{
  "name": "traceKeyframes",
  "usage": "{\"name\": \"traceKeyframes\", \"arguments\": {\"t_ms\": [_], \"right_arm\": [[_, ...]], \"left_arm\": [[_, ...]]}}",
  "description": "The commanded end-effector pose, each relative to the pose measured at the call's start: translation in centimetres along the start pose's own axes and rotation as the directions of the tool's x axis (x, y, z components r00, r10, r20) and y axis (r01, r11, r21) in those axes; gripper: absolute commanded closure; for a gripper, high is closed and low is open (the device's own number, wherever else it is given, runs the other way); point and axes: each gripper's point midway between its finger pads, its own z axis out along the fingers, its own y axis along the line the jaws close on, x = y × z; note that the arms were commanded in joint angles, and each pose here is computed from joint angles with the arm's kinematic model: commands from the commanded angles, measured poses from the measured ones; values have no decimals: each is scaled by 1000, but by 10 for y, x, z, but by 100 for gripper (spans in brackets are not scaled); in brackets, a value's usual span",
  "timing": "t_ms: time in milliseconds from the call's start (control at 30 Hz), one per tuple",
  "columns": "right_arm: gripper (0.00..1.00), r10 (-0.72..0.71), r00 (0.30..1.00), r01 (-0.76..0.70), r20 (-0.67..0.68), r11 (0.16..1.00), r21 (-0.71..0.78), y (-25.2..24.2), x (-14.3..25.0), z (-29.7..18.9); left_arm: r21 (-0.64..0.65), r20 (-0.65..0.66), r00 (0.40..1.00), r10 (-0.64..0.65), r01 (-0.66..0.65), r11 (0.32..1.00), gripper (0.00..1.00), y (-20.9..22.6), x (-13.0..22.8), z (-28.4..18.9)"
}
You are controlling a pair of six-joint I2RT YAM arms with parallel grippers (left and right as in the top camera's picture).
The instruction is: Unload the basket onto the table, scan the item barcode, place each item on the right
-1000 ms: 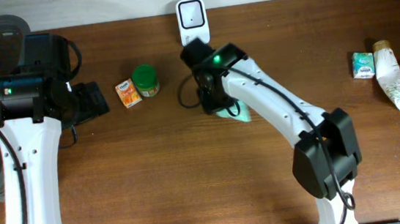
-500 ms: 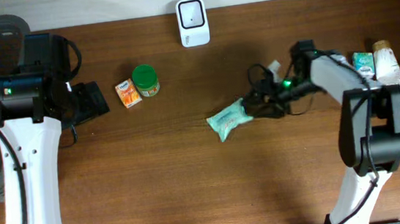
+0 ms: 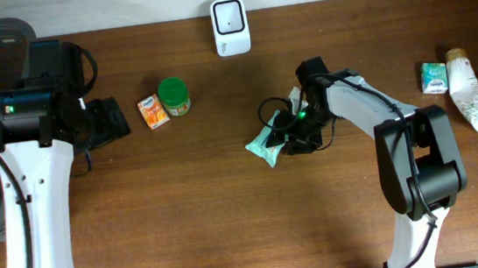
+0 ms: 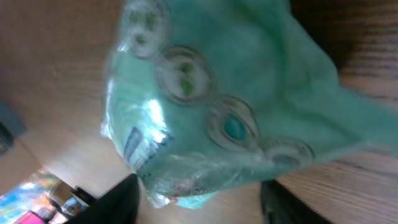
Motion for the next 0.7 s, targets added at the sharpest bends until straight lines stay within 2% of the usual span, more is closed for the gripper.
{"name": "traceKeyframes", "arguments": {"t_ms": [0, 100, 300, 333, 367, 433, 467, 500, 533, 600, 633, 667], "right_arm": [[47, 48, 999, -48, 3, 999, -17, 0, -2, 1], [54, 51, 997, -49, 57, 998, -43, -2, -18, -6], [54, 26, 993, -19, 114, 998, -67, -5, -31, 3], [57, 14, 992, -5, 129, 997, -73, -5, -33, 6], [64, -12, 987, 26, 157, 996, -85, -4, -38, 10], [87, -37, 982, 57, 185, 993, -104, 2, -44, 10], [96, -50, 981, 75, 189, 988, -132, 8, -45, 8], [96, -96, 973, 143, 212, 965, -221, 31, -52, 0], [96, -132, 961, 201, 244, 938, -282, 50, -61, -13], [96, -138, 899, 295, 415, 893, -341, 103, -105, -69], [96, -125, 817, 370, 563, 863, -345, 135, -135, -108], [96, -95, 768, 399, 633, 845, -357, 151, -148, -131]], "left_arm": [[1, 10, 1000, -18, 18, 1000, 1, 2, -1, -3], [1, 10, 1000, -18, 18, 1000, 1, 2, -1, -3], [1, 10, 1000, -18, 18, 1000, 1, 2, -1, -3], [1, 10, 1000, -18, 18, 1000, 1, 2, -1, -3], [1, 10, 1000, -18, 18, 1000, 1, 2, -1, -3], [1, 10, 1000, -18, 18, 1000, 1, 2, -1, -3], [1, 10, 1000, -18, 18, 1000, 1, 2, -1, -3], [0, 10, 1000, -18, 18, 1000, 1, 3, -1, -3], [1, 10, 1000, -18, 18, 1000, 1, 2, -1, -3], [0, 10, 1000, -18, 18, 1000, 1, 3, -1, -3], [0, 10, 1000, -18, 18, 1000, 1, 3, -1, -3], [0, 10, 1000, -18, 18, 1000, 1, 3, -1, -3]]}}
